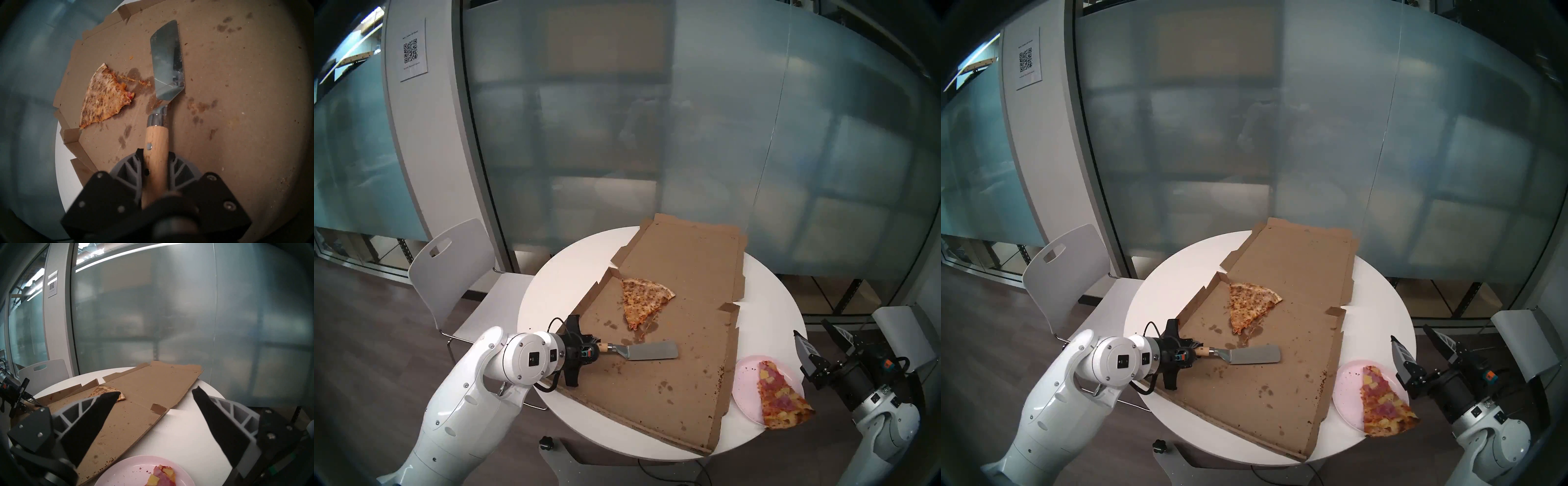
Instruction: Put pizza slice onto the plate
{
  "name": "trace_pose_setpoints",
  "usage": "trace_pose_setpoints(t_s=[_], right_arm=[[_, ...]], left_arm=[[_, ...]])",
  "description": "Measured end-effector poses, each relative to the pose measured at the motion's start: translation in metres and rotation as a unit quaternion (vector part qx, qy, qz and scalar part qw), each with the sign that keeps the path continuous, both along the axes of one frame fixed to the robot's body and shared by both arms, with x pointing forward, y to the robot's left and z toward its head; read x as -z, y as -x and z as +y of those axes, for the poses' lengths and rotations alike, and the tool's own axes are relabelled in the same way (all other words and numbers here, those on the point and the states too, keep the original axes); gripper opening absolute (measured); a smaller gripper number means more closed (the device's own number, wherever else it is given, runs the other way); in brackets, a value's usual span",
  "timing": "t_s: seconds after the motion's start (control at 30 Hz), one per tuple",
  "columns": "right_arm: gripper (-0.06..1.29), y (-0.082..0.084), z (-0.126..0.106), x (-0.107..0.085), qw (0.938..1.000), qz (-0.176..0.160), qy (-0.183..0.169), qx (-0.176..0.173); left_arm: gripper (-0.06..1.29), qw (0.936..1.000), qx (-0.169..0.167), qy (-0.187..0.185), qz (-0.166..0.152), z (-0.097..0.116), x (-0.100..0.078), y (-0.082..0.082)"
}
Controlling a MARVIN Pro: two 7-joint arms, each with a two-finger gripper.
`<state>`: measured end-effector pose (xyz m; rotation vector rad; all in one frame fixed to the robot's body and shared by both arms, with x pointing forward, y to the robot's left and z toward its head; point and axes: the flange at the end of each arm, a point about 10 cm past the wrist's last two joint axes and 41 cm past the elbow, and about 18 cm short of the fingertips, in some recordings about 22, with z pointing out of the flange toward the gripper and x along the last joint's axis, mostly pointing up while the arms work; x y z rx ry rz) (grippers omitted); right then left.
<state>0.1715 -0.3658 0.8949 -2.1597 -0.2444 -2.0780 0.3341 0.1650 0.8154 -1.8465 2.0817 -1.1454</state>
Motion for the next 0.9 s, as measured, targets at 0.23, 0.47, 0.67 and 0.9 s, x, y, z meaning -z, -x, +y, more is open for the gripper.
trace_pose_setpoints(t_s=[0.23,0.47,0.67,0.9], right_arm=[[1.23,0.0,-0.003,-0.001,1.0,-0.001,0.004,-0.001],[1.23,-0.001,-0.004,-0.002,1.0,-0.003,0.006,-0.004],[1.23,-0.002,-0.005,-0.003,0.9999,-0.004,0.007,-0.006],[1.23,-0.002,-0.006,-0.003,0.9999,-0.006,0.007,-0.006]], left_arm=[[0.28,1.0,-0.001,-0.004,-0.001,-0.002,-0.003,-0.002],[0.31,1.0,-0.001,-0.004,0.004,-0.002,-0.004,-0.002],[0.36,0.9999,0.004,-0.003,0.011,-0.003,-0.007,-0.001],[0.4,0.9998,0.011,-0.004,0.015,-0.003,-0.011,0.002]])
